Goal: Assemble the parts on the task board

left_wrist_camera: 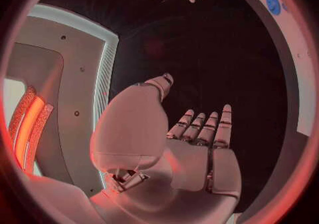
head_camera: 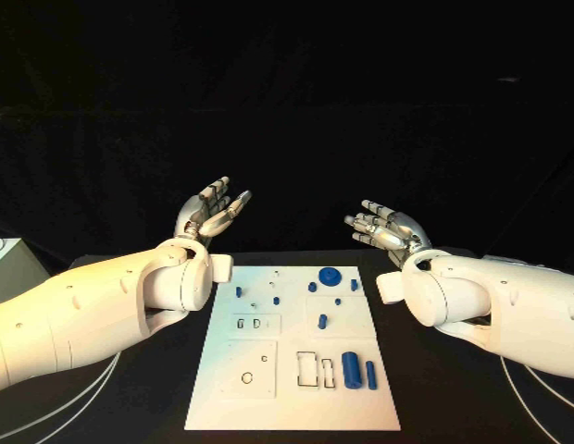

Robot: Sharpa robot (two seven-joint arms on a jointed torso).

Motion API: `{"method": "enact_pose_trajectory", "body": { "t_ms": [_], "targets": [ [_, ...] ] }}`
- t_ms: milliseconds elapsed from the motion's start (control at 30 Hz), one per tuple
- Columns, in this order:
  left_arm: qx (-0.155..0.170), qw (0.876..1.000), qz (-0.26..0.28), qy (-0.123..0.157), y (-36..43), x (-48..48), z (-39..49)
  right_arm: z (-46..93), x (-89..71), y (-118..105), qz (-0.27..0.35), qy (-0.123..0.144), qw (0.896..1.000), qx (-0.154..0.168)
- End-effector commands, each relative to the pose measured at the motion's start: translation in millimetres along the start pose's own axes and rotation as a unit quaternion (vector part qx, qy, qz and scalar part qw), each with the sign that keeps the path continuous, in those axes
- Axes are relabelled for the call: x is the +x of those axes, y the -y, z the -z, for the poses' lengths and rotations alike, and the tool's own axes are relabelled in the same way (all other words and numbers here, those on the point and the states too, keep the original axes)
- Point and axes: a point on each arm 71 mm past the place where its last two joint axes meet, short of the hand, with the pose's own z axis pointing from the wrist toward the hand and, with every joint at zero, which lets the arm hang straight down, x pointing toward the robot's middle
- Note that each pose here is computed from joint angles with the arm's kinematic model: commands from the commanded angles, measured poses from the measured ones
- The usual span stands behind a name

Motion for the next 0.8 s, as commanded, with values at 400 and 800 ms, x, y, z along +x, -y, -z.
{"method": "enact_pose_trajectory", "body": {
  "t_ms": [400,800],
  "targets": [
    [0.002,0.992,0.055,-0.110,9.7,-0.8,10.0,-7.2,-15.3,-18.1,0.246,-0.083,0.962,-0.087],
    [-0.013,0.986,0.056,-0.153,21.2,-6.8,38.2,-9.7,-13.2,-35.0,0.422,-0.094,0.889,-0.152]
  ]
}}
